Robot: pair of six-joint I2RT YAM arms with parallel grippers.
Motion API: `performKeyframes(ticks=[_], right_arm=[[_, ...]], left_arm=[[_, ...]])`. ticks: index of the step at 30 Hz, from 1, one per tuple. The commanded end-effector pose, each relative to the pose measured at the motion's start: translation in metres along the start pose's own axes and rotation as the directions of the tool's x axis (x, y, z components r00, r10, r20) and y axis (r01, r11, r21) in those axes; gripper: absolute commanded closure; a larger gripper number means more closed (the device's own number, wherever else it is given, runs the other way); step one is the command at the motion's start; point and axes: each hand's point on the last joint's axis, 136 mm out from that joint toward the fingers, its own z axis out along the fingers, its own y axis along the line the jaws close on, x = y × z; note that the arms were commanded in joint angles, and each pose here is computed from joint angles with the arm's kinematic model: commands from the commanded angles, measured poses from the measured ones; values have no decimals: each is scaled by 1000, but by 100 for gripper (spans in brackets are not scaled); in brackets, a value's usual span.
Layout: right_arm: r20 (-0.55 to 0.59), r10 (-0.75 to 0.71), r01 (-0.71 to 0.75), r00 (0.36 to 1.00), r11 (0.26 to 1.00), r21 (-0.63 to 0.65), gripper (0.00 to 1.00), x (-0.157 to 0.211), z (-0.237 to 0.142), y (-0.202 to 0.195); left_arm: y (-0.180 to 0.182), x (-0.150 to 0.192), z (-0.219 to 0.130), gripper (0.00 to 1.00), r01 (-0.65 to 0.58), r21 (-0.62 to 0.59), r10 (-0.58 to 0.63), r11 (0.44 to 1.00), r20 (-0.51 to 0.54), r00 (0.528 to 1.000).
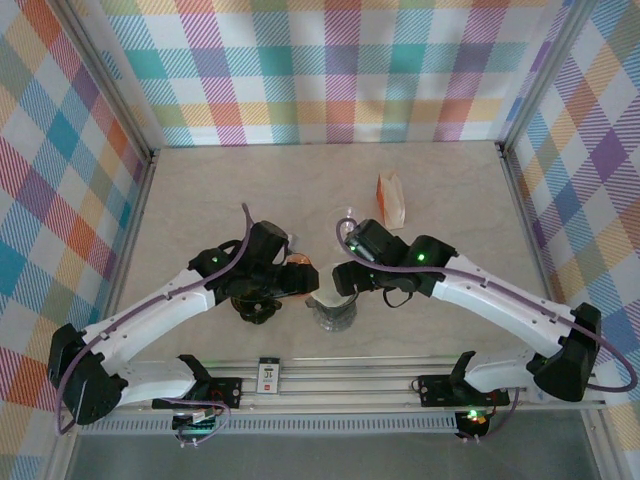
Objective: Place the coffee filter in the dripper
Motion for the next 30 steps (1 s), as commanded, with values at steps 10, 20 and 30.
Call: performKeyframes(ticks=[10,20,30], right_arm=[[186,35,-39,982,999,18,13,-23,-46,-20],[254,75,-111,964,985,131,11,-12,-51,-56],[226,156,-176,962,982,73,7,13,-45,-72]], left_arm=[[1,-21,-52,37,1,-28,3,1000,162,987],[60,-65,-78,36,70,-263,48,962,416,908],[93,-94,3,35,42,-264,9,964,189,982]])
